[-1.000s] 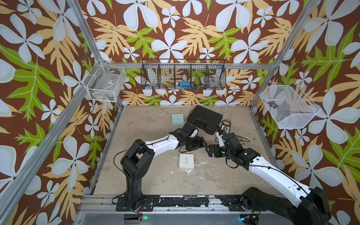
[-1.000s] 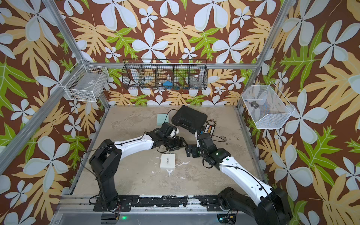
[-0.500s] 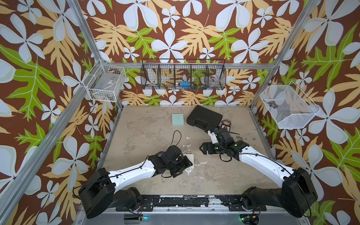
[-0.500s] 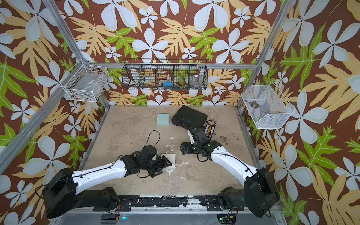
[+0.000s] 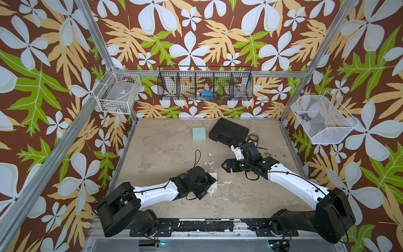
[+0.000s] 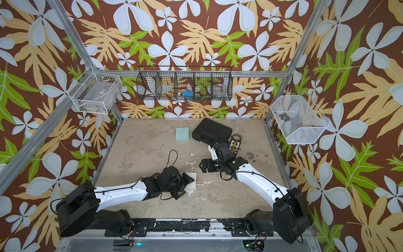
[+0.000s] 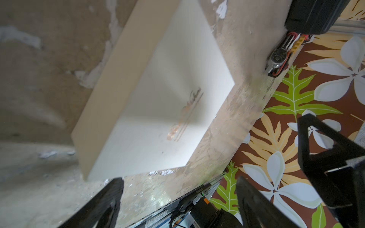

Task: Take out the earrings from the drawer-style jewelry box
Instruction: Move the jewelry box to the center of the board.

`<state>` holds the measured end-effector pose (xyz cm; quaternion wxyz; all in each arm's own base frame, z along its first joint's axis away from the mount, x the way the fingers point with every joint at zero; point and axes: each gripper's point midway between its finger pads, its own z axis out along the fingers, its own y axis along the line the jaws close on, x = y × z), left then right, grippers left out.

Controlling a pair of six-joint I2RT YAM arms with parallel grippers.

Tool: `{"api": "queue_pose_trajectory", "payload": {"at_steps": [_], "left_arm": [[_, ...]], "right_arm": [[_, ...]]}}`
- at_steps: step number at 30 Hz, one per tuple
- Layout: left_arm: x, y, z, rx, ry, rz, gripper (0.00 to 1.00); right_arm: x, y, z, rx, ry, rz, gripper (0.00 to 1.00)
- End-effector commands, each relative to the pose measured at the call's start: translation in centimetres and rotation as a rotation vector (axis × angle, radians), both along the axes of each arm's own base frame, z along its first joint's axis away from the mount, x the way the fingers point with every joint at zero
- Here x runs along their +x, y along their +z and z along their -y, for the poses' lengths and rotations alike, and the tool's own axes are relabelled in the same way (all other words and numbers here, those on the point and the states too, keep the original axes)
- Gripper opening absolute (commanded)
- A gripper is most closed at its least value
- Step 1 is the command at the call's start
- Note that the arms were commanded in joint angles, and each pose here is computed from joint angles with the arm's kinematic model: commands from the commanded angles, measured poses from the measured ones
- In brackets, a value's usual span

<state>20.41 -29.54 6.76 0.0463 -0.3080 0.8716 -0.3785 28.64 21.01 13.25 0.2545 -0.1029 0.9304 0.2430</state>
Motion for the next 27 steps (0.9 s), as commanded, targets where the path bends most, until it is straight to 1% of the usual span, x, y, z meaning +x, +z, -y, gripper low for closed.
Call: {"api": "queue_pose_trajectory", "payload": {"at_steps": [1, 3, 9, 10, 13, 17, 21, 24, 27], "left_arm": [[1.9, 0.0, -0.4, 0.042, 0.016, 0.062, 0.9], [3.0, 0.1, -1.1, 0.083, 0.018, 0.091, 0.9], [5.7, 0.0, -1.6, 0.18, -0.051, 0.143, 0.89], [6.1, 0.1, -1.2, 0.173, -0.07, 0.154, 0.88], [7.0, -0.2, 0.2, 0.16, -0.136, 0.171, 0.86], [8.4, -0.7, 1.2, 0.222, -0.204, 0.202, 0.84], [9.9, -1.1, 2.0, 0.301, -0.281, 0.247, 0.78], [10.0, -1.6, 3.0, 0.292, -0.332, 0.238, 0.73], [9.8, -2.1, 3.6, 0.264, -0.344, 0.22, 0.7]], "right_arm": [[-0.7, -0.1, 0.3, -0.007, 0.011, -0.009, 0.95], [-0.9, -0.1, 0.5, -0.009, 0.007, -0.009, 0.95], [-2.0, -0.6, 1.0, -0.008, 0.0, -0.03, 0.84], [-2.2, -0.7, 1.1, -0.01, -0.001, -0.032, 0.82], [-2.8, -0.9, 1.3, -0.041, -0.003, -0.031, 0.8], [-3.6, -1.4, 1.9, -0.085, -0.014, -0.04, 0.76], [-4.4, -2.1, 2.5, -0.097, -0.04, -0.052, 0.73], [-5.0, -3.0, 2.7, -0.103, -0.048, -0.067, 0.68], [-5.4, -3.7, 2.9, -0.109, -0.055, -0.077, 0.65]]}}
